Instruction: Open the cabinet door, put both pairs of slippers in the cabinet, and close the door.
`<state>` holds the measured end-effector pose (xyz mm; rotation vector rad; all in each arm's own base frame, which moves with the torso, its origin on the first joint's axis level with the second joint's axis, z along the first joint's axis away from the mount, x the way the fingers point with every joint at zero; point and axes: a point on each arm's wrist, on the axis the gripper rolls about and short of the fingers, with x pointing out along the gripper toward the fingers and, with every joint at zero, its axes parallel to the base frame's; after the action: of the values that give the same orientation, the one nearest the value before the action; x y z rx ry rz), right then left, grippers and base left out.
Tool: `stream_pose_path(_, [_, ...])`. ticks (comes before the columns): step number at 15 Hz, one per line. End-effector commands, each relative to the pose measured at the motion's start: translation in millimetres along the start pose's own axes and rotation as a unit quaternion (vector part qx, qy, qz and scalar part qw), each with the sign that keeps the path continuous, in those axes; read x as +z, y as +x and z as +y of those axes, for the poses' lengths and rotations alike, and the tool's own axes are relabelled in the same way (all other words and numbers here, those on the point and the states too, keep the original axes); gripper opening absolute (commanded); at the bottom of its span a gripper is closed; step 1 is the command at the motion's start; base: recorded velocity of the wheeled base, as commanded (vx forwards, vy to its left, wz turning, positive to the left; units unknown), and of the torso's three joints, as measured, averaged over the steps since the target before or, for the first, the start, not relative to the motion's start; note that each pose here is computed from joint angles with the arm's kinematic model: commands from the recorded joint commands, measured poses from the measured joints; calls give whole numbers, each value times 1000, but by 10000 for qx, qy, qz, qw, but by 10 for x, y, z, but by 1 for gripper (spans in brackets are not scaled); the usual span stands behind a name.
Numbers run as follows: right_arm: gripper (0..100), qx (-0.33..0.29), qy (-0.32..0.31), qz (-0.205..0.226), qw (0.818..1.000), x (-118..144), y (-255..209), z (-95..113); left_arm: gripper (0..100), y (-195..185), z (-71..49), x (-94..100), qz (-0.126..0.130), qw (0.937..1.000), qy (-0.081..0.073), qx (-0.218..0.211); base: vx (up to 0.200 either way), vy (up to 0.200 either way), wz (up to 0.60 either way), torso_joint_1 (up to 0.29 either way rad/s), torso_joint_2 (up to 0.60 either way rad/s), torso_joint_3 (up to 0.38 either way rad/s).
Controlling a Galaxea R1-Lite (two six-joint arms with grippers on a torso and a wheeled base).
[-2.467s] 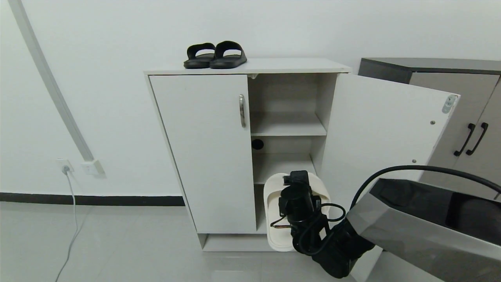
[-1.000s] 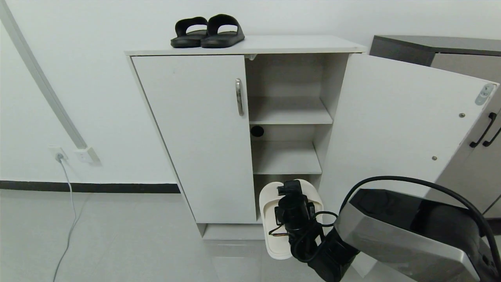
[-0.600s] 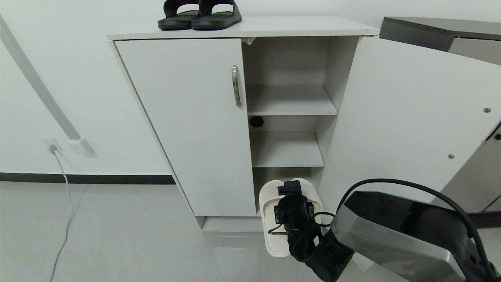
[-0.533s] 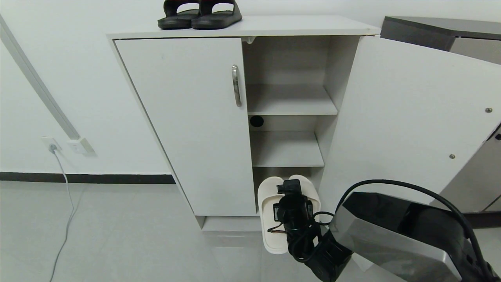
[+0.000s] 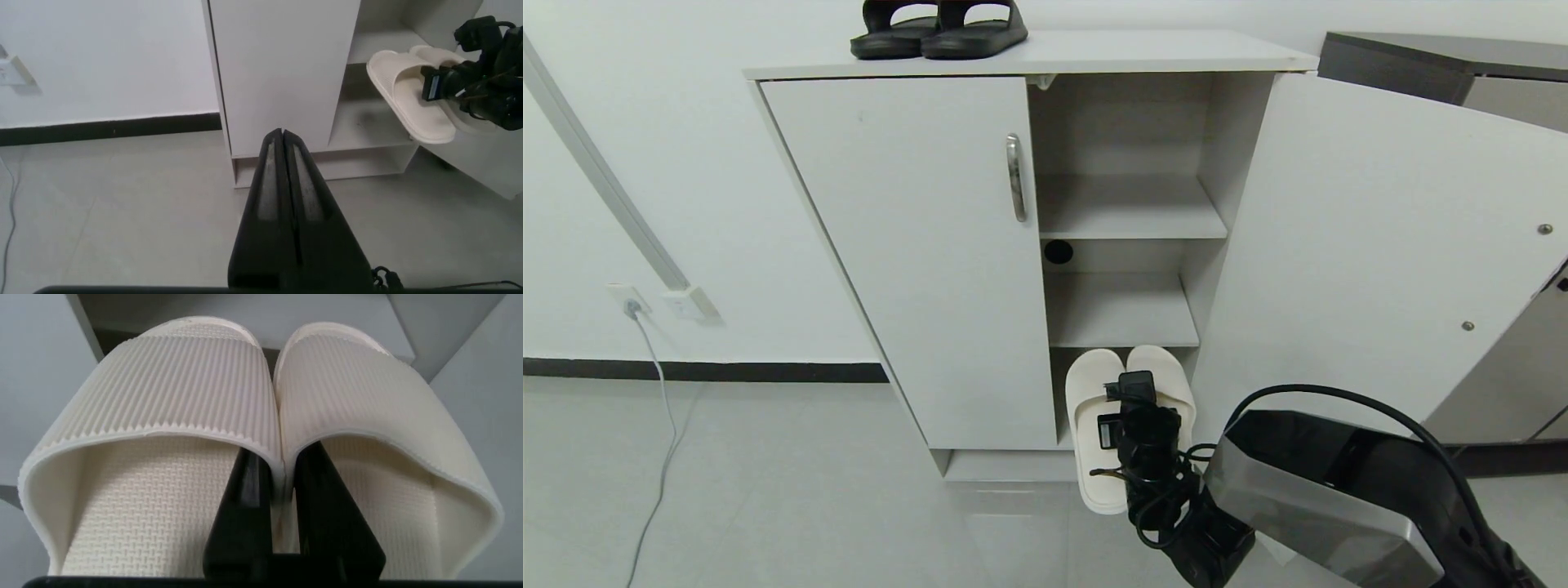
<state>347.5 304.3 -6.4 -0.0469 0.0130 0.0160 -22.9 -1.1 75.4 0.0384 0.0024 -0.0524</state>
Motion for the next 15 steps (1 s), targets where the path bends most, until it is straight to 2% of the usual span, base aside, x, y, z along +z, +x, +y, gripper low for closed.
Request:
stream_pose_path(1, [0, -2, -9, 7, 10000, -15, 2, 1, 0, 1, 0, 0, 14, 10000, -2, 0, 0, 0, 0, 0, 0, 0])
stream_pose_path(5, [0, -17, -4, 2, 10000, -10, 9, -12, 0, 2, 0, -3, 14, 10000, -2, 0, 0, 0, 0, 0, 0, 0])
stream_pose_path(15, [0, -28, 55, -72, 10000, 53, 7, -17, 0, 1, 0, 1, 6, 10000, -9, 1, 200, 0, 0, 1, 3, 2])
